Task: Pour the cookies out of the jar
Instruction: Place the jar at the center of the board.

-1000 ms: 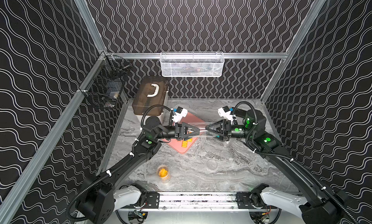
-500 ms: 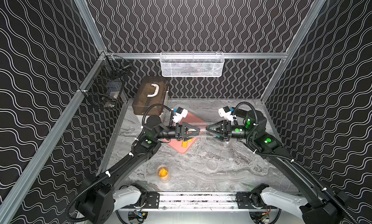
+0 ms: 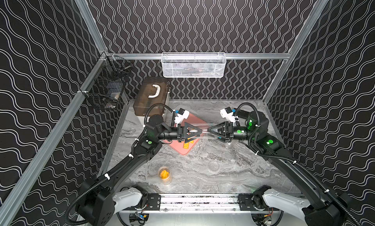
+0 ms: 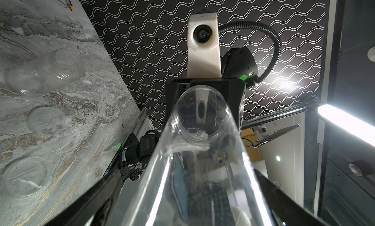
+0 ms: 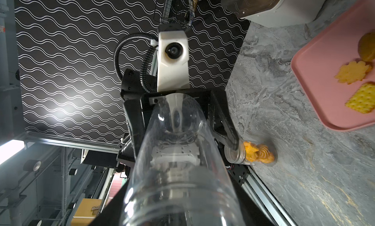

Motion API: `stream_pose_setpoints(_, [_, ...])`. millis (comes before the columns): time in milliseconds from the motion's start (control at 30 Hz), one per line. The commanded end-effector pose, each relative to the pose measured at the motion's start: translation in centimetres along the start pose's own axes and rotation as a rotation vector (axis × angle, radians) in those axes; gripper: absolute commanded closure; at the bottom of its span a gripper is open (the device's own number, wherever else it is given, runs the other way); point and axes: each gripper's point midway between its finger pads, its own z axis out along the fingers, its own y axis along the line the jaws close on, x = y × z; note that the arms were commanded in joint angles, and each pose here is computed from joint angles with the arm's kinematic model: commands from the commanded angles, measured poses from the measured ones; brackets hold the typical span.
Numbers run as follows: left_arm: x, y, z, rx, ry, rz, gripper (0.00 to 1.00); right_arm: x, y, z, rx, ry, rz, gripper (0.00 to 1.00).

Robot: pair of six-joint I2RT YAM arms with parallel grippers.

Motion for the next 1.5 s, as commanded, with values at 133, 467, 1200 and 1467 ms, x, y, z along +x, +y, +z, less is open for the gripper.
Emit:
stream_pose_setpoints(133, [0.6, 1.0, -1.0, -0.174, 0.009, 0.096, 0.01, -0.2, -0.2, -0.7, 0.025, -0.021, -0.034, 0.36])
stream_pose_setpoints(467, [-0.3, 3.4, -4.9, -0.517, -0.092, 0.157, 0.01, 0.3, -1.8, -1.9, 0.102, -0.039, -0.02, 0.35])
stream_pose_setpoints(1200, [2.0, 6.0, -12.1, -0.895, -0.199, 0.209, 0.01, 3.5, -12.4, -4.4, 0.572, 0.026, 0.039, 0.37])
stream_pose_setpoints(1467, [2.2, 6.7, -12.2, -0.912, -0.181, 0.217, 0.01, 4.5, -15.6, -4.3, 0.737, 0.084, 0.014, 0.37])
